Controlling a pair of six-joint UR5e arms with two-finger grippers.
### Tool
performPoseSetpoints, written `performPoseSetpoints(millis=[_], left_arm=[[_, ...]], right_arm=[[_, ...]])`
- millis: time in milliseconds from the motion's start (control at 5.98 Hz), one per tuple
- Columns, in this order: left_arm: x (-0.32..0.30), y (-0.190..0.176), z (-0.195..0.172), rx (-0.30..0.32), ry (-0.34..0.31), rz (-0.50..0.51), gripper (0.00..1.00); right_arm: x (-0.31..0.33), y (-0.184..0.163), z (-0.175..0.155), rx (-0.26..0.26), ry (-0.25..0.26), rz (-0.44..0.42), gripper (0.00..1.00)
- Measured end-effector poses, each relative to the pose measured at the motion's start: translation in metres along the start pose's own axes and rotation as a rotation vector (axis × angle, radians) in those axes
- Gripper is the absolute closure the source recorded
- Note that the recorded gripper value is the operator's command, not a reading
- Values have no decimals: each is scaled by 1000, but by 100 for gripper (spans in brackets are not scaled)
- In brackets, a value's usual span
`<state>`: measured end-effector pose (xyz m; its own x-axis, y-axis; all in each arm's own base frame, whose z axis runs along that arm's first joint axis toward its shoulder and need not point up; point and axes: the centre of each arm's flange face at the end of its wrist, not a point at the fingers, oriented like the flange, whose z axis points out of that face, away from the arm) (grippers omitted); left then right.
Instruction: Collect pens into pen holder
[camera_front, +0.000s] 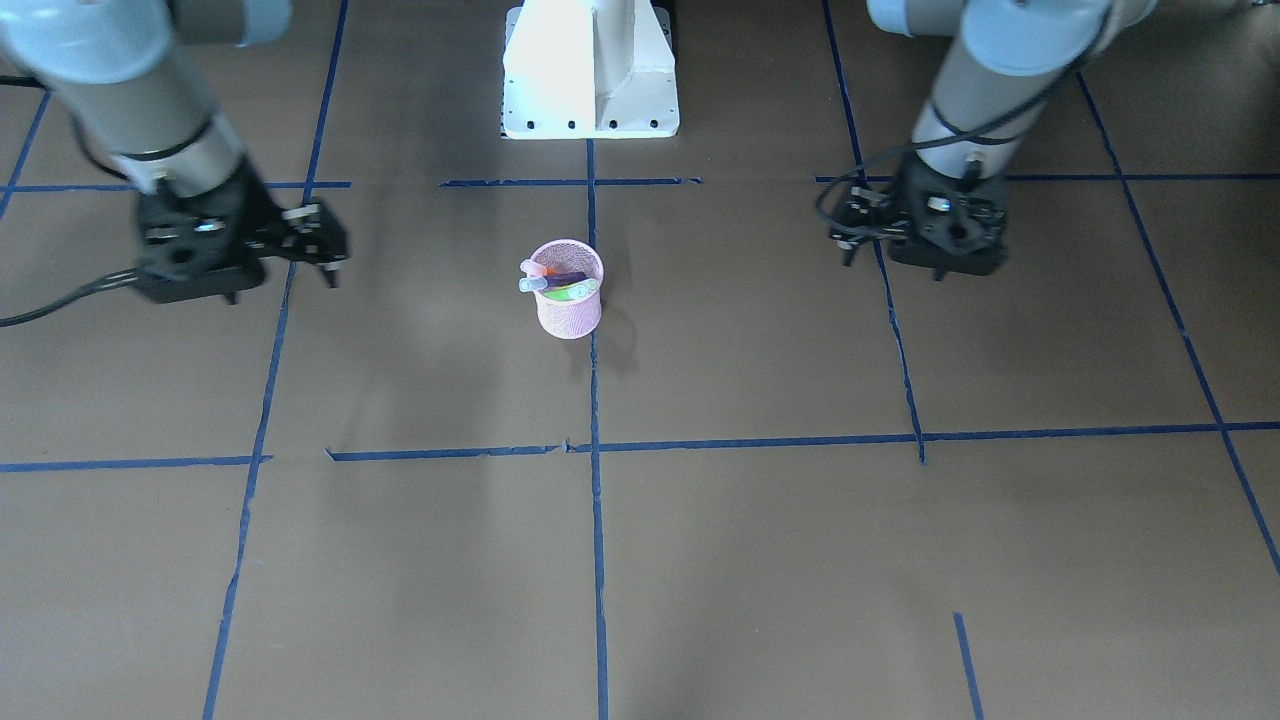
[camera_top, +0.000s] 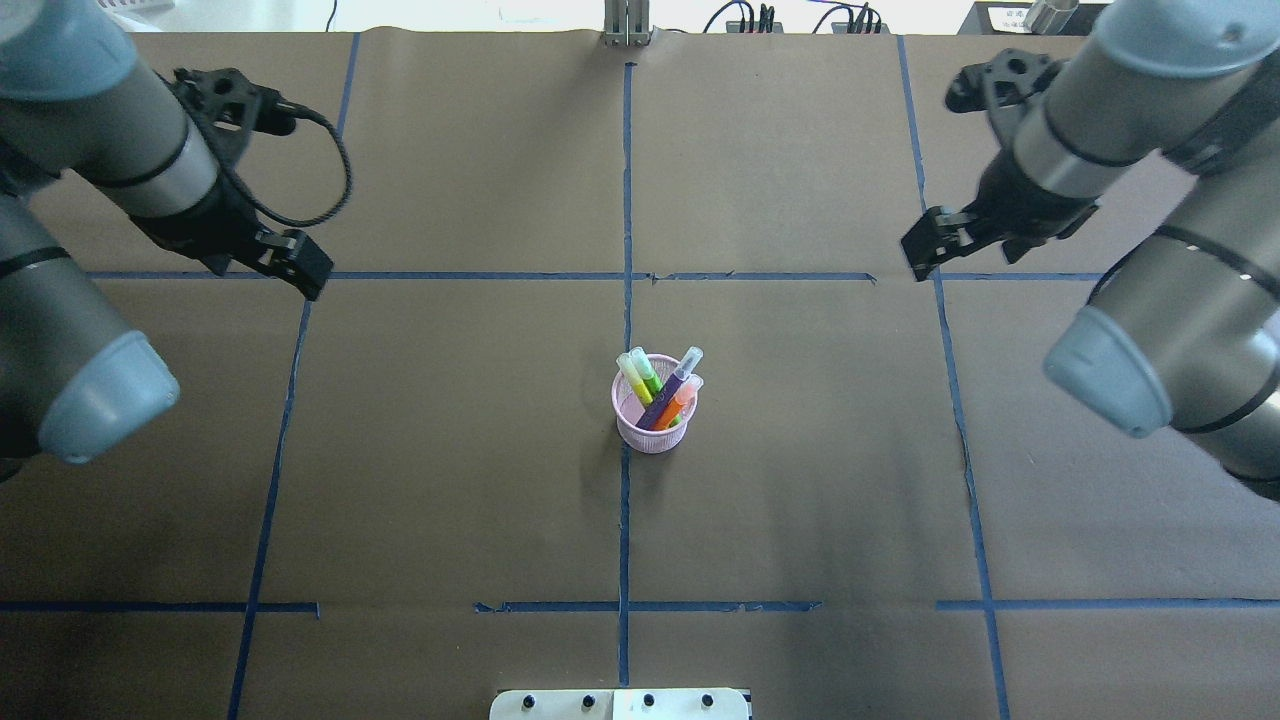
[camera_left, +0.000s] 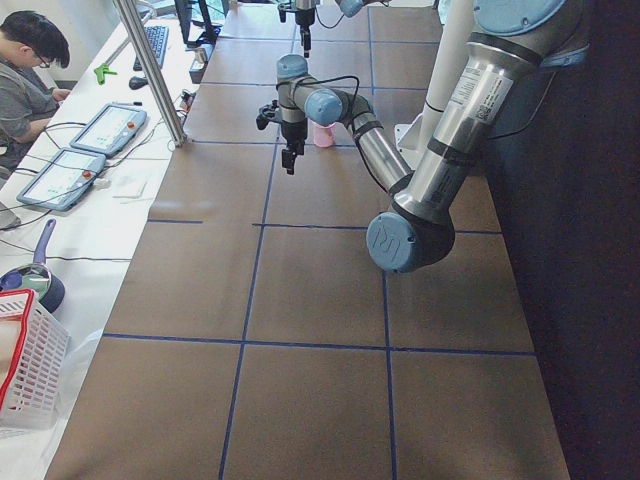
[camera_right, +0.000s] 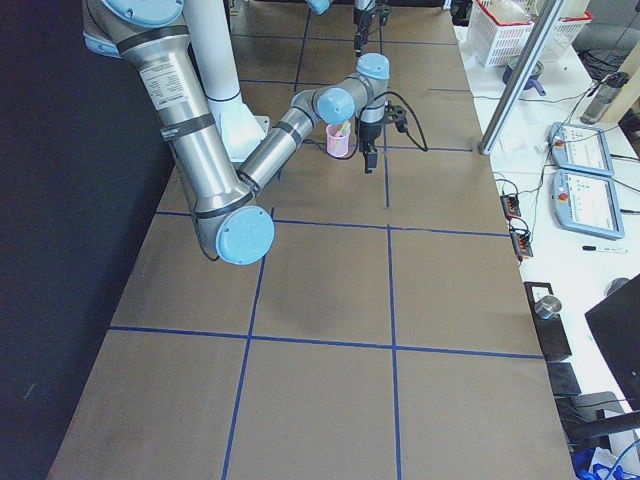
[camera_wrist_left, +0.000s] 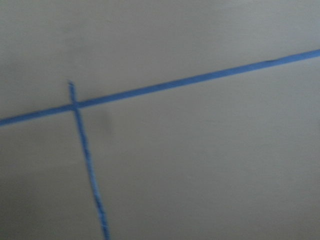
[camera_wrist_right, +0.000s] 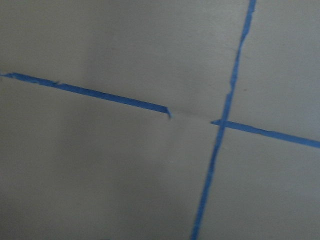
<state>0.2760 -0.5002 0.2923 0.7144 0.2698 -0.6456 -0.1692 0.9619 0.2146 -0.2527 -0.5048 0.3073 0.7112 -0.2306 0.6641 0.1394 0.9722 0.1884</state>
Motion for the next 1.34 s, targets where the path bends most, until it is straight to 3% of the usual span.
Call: performPoseSetpoints(millis=[335, 669, 1004, 1339], left_arm=[[-152, 14, -25, -19, 15, 74, 0], [-298, 53, -30, -41, 16, 76, 0], [-403, 121, -14, -78, 56, -60, 0], [-443, 186, 17, -82, 69, -120, 0]], right_arm=[[142, 26, -16, -18, 31, -117, 0], [280, 86, -28, -49, 65, -195, 0], [395, 162, -17, -97, 42, -157, 0], [438, 209, 0, -134, 23, -70, 0]])
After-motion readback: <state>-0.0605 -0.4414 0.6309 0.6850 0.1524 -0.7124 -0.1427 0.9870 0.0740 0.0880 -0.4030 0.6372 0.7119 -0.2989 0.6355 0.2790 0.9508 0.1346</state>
